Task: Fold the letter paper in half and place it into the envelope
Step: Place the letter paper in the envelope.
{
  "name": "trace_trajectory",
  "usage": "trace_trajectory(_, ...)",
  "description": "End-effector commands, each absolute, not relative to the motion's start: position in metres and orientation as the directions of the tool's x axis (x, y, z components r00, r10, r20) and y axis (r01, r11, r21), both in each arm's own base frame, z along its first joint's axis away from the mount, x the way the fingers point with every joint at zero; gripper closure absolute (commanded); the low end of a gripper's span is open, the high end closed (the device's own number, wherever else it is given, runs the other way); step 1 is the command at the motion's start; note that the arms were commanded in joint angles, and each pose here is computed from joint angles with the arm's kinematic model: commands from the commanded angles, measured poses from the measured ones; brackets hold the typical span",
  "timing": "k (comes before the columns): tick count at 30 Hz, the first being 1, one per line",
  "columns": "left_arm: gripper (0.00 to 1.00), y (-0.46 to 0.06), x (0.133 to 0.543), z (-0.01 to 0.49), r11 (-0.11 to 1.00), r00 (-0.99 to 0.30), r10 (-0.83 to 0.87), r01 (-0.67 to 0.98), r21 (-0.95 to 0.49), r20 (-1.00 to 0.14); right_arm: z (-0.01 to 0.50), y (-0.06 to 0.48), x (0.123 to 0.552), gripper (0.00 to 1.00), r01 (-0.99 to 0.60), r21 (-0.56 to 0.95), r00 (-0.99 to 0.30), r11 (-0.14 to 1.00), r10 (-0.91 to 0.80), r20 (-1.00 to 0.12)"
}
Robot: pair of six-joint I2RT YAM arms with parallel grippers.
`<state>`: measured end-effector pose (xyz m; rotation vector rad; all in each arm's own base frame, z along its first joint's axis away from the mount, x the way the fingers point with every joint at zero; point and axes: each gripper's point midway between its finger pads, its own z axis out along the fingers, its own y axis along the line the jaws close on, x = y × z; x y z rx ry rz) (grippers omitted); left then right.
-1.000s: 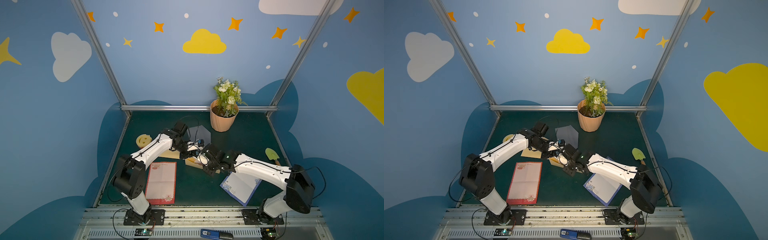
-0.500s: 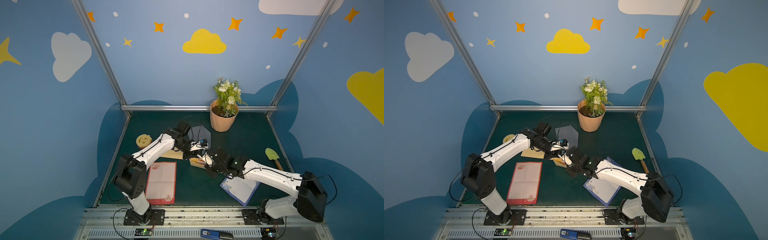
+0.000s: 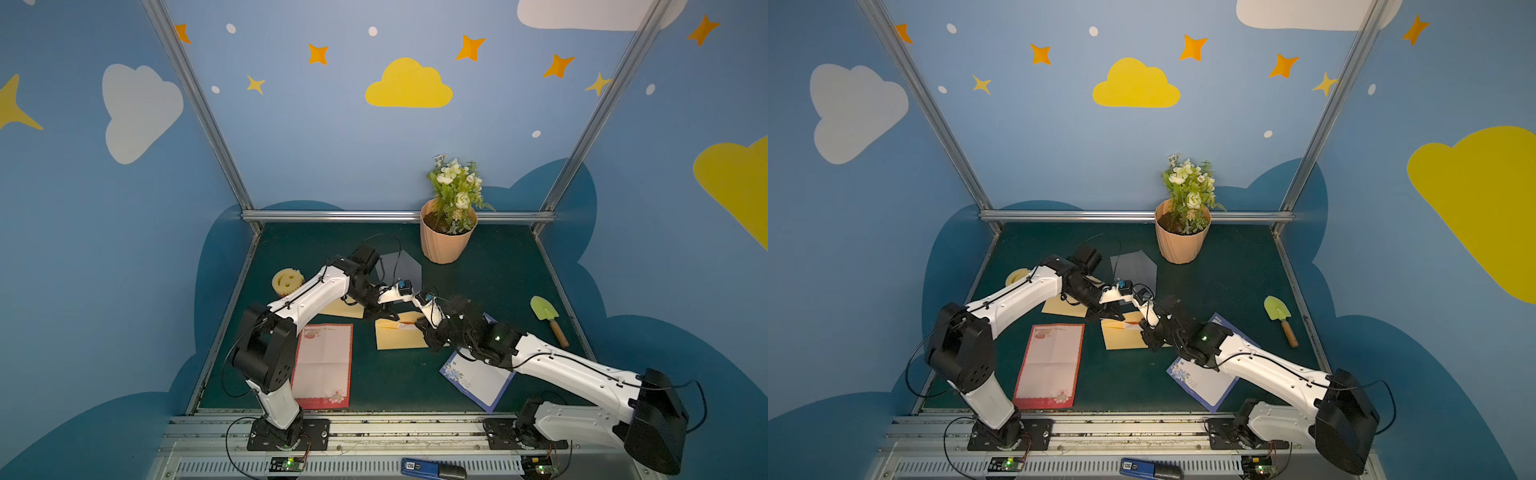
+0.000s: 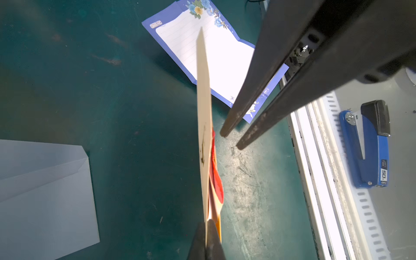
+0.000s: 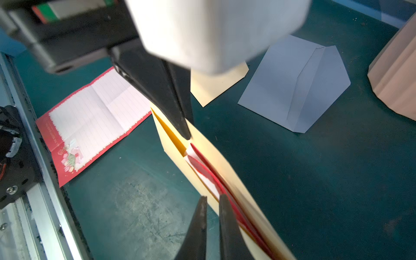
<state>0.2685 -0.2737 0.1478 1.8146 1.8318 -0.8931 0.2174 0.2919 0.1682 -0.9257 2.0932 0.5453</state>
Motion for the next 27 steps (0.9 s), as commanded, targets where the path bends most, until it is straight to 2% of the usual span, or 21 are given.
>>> trace_trajectory(1, 0.97, -0.277, 0.265, 0.151, -0.072, -0.077, 0.713, 0.981, -0.182, -0.697, 0.173, 0.297, 0.217, 0.88, -0.763, 0.109, -0.447, 0.638, -0.397, -0.802)
trace_trajectory(17, 0.97, -0.279, 0.265, 0.155, -0.072, -0.101, 0.704, 0.974, -0.213, -0.703, 0.152, 0.307, 0.229, 0.9, -0.686, 0.207, -0.535, 0.697, -0.291, -0.793)
trace_trajectory(27, 0.97, -0.278, 0.268, 0.156, -0.061, -0.116, 0.697, 0.974, -0.219, -0.708, 0.15, 0.312, 0.226, 0.91, -0.675, 0.254, -0.551, 0.693, -0.245, -0.798)
